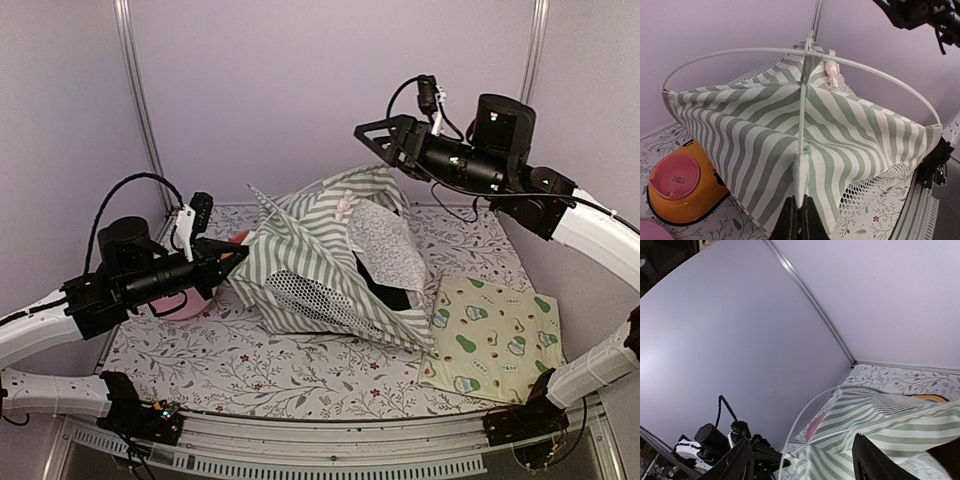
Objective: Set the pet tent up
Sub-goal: Attach the tent pole to the pole socket of the pet tent.
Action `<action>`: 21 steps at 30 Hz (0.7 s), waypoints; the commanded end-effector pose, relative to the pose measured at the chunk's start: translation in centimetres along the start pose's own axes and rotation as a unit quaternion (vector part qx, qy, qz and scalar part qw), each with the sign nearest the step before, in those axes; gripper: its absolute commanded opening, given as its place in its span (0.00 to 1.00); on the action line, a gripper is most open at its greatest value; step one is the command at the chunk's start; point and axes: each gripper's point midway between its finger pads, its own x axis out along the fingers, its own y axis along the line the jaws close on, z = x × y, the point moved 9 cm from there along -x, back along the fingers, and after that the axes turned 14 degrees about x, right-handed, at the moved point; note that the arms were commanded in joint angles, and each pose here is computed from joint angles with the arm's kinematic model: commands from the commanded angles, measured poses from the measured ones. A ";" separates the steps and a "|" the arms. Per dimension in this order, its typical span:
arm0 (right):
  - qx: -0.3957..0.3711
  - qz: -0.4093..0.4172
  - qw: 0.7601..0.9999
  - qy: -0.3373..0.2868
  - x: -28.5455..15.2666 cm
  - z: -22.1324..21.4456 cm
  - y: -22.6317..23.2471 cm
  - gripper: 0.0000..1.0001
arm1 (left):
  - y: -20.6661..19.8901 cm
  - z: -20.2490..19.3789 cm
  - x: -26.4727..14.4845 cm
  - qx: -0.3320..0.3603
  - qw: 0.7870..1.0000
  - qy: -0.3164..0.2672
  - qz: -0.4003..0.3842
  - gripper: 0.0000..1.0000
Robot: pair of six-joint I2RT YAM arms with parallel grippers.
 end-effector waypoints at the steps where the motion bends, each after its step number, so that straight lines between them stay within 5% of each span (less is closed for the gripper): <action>1: -0.005 0.062 0.994 0.085 3.7 -6.0 5.3 0.69 | -0.1 2.3 0.0 0.006 1.000 -0.026 -0.004 0.00; 11: 0.043 0.038 0.979 0.195 8.7 -14.9 6.2 0.62 | -0.4 3.1 -0.1 0.018 0.999 -0.033 -0.011 0.00; 21: 0.092 -0.049 0.986 0.128 10.5 -9.9 -1.4 0.66 | -1.9 2.9 -0.3 0.028 0.998 -0.032 -0.035 0.00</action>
